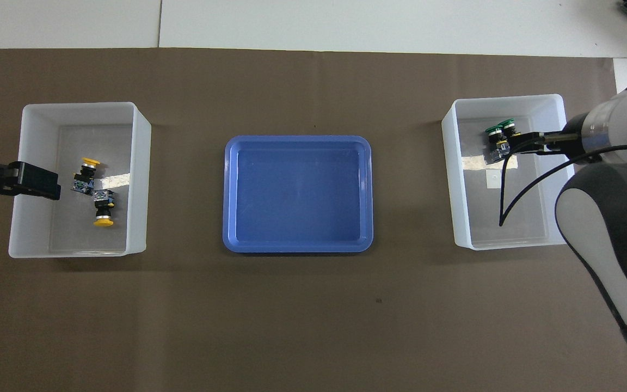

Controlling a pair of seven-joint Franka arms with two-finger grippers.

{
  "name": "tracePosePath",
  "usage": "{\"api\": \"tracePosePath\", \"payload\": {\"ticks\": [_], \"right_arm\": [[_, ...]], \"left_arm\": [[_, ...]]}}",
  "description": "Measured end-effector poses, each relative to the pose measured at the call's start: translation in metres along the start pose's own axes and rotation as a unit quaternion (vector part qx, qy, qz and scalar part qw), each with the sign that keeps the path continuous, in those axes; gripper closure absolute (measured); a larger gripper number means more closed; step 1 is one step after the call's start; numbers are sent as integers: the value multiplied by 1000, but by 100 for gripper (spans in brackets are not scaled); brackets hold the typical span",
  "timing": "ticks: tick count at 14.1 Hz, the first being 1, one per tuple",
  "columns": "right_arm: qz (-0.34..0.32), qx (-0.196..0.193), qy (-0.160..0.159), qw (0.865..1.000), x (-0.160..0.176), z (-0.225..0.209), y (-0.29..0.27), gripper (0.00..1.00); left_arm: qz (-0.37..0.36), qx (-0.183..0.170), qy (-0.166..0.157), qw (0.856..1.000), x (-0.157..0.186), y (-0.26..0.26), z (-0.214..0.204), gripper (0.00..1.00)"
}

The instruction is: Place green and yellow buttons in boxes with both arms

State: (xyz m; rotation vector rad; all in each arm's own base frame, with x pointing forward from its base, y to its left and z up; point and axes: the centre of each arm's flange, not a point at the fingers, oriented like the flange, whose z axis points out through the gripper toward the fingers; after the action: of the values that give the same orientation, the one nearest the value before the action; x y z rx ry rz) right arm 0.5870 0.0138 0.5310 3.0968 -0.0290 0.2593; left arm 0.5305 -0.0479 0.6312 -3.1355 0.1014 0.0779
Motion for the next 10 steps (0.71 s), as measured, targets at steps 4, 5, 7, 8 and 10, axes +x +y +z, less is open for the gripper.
{"api": "tracePosePath", "payload": {"ticks": [4, 5, 7, 8, 10], "right_arm": [[1, 14, -33, 999, -13, -62, -7, 0], [2, 14, -41, 999, -14, -69, -6, 0], [1, 13, -59, 998, -17, -78, -6, 0], [1, 13, -67, 998, -18, -81, -6, 0], [1, 12, -78, 997, -20, -84, -5, 0]], "left_arm": [[-2, -10, -1, 1000, -1, 0, 1, 0], [-3, -12, -1, 1000, -1, -1, 0, 0], [-6, -17, 1, 1000, -2, -4, -1, 0], [-7, -17, 1, 1000, -2, -5, -2, 0], [-5, -17, 2, 1000, -3, -3, -3, 0]]}}
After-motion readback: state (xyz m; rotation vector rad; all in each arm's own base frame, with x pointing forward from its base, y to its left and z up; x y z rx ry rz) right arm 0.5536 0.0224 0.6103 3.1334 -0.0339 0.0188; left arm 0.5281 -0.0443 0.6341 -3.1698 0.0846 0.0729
